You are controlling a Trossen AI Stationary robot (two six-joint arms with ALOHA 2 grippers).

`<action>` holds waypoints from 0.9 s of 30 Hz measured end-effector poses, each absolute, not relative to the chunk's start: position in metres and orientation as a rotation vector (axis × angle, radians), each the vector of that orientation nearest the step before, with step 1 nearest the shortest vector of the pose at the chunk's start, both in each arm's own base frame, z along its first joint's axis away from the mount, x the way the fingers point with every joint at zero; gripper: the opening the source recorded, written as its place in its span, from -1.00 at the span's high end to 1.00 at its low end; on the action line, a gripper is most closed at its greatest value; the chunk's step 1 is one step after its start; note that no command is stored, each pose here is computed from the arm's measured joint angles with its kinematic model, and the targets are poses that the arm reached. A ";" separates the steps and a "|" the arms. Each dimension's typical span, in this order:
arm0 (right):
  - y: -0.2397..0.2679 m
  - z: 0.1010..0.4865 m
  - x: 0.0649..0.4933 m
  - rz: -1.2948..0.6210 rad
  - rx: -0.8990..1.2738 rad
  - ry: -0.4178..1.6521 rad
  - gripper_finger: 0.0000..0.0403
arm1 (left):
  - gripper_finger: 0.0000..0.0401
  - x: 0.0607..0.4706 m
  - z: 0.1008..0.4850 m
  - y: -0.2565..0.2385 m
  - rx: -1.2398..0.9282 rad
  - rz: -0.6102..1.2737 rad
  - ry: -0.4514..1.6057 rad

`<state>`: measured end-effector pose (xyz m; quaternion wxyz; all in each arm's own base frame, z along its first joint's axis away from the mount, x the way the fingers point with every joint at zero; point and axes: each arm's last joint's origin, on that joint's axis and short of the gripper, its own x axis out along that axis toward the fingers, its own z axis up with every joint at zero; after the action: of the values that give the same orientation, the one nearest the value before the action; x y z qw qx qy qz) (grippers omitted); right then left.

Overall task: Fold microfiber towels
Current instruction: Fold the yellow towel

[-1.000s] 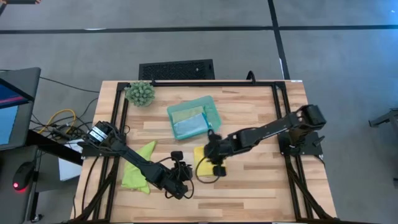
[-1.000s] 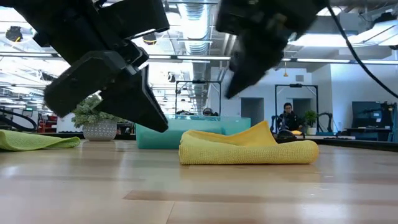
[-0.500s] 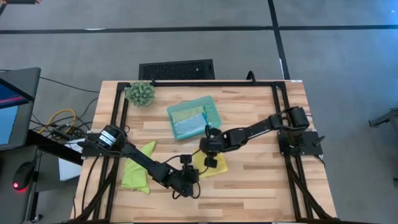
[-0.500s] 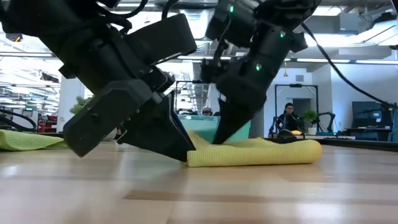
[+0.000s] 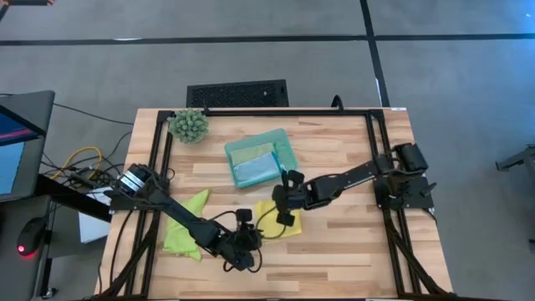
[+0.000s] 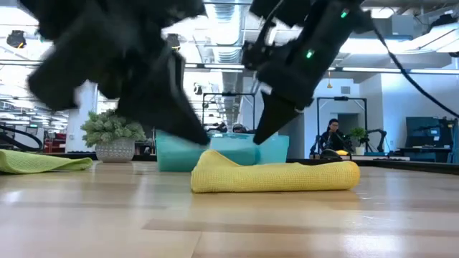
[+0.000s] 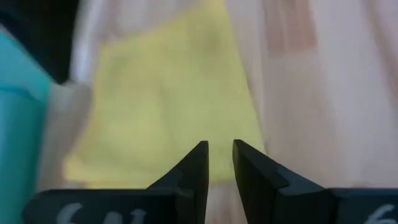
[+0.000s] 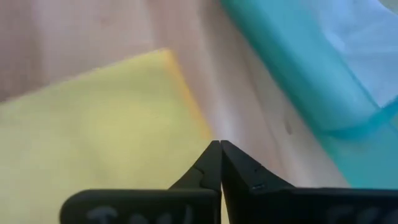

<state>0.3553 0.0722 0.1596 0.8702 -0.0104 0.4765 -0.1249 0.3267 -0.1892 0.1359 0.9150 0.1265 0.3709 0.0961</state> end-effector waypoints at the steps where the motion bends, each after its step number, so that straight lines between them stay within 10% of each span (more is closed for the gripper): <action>1: 0.078 0.162 0.354 -0.245 -0.029 0.987 0.88 | 0.67 0.326 0.141 -0.190 0.251 0.215 0.741; 27: 0.090 0.108 0.320 -0.341 0.108 0.832 0.89 | 0.67 0.335 0.117 -0.142 0.301 0.548 0.878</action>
<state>0.3195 0.0898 0.1082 0.8992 0.0520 0.4020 -0.1646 0.3352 -0.1419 0.1175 0.8582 0.1432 0.4181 0.2611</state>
